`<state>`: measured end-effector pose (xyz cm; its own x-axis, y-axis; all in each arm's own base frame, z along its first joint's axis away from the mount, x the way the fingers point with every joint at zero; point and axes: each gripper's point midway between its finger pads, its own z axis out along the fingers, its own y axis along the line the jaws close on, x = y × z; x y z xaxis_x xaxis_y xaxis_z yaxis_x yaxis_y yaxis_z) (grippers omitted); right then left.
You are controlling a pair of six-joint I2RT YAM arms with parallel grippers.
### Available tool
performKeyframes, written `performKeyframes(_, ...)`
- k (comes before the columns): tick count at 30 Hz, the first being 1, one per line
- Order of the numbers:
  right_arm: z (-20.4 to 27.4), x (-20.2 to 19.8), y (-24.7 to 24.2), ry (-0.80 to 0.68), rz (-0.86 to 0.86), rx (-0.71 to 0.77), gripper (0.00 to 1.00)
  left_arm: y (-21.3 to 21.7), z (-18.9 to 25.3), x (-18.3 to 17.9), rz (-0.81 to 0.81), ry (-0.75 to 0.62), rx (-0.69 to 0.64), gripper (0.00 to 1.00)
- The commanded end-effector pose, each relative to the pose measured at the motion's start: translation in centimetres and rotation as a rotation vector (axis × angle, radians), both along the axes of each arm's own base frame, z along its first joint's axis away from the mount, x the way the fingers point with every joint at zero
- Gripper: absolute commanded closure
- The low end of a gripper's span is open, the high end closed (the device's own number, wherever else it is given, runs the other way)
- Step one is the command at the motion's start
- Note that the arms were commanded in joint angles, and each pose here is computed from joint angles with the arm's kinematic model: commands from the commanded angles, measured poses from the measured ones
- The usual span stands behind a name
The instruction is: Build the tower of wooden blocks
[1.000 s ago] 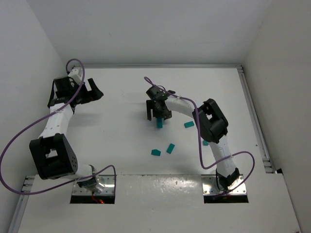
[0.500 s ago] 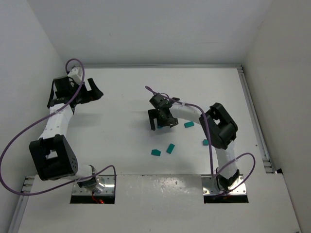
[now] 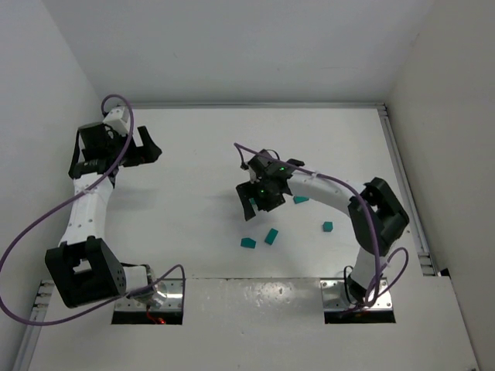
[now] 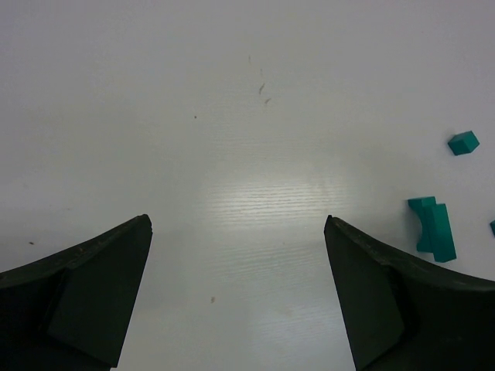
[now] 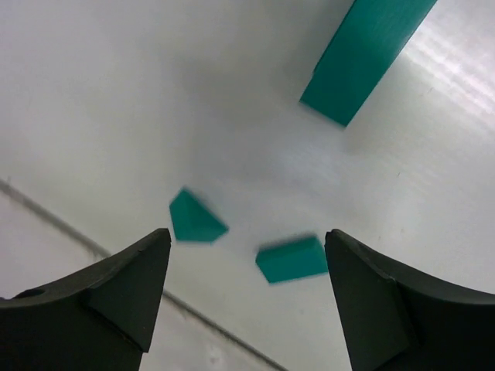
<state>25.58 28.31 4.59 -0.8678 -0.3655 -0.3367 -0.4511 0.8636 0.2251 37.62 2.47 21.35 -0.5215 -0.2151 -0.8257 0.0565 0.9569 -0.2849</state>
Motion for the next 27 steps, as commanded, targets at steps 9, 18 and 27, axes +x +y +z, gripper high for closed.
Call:
performKeyframes(9,6.5,-2.9,-4.5,-0.174,0.644,0.356,0.57,-4.4,1.0,-2.6,-0.320,-0.067,0.014,0.05)
performKeyframes(18,7.6,-2.0,-3.4,-0.479,1.060,0.420,0.89,-3.6,1.1,-3.9,-0.435,-0.164,0.259,0.05)
performKeyframes(27,6.4,-2.4,-2.3,-0.404,1.122,0.255,1.00,-4.7,1.5,-5.2,-0.559,-0.160,0.301,0.00)
